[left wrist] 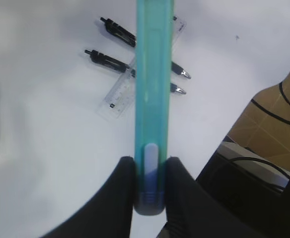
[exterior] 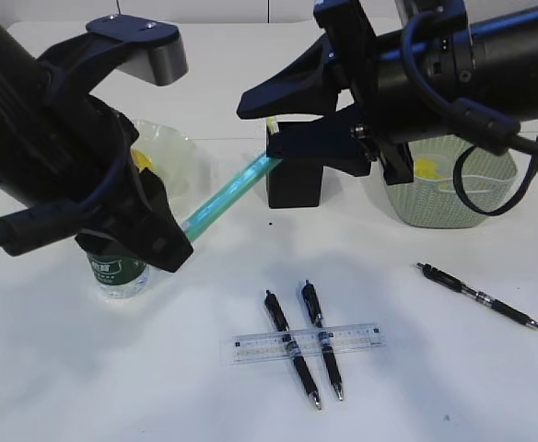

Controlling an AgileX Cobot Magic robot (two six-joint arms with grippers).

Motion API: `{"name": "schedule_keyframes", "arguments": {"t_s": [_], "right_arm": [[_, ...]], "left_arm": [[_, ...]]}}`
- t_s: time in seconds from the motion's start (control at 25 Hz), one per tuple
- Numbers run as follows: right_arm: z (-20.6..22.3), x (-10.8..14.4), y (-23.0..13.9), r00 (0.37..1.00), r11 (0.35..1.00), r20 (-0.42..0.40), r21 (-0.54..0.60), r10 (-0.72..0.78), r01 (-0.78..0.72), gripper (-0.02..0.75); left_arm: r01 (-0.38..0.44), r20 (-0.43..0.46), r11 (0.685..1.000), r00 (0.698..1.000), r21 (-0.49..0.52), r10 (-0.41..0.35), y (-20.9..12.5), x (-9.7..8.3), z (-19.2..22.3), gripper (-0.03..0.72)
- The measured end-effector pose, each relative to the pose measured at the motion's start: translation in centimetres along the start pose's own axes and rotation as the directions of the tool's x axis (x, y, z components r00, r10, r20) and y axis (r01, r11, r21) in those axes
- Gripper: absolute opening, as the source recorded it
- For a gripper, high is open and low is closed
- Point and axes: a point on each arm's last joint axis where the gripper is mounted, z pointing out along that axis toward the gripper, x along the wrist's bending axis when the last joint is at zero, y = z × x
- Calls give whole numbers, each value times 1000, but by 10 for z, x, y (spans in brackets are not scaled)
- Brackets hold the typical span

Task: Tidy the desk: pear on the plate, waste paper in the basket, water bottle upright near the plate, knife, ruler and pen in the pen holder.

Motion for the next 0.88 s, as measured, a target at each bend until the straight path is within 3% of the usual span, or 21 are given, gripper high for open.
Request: {"name": "schedule_keyframes", "arguments": {"t_s": [0.44,0.88], "right_arm": [[0,2,0,1000,1000,-21,5,7,-7,355],[0,-6,-5,998,998,63,57,-15,11,355]], "left_arm": [[-6,16,1000,1000,-10,6,2,-2,-1,119],[-44,-29,999,999,20,45,-1,3,-1,119]]}}
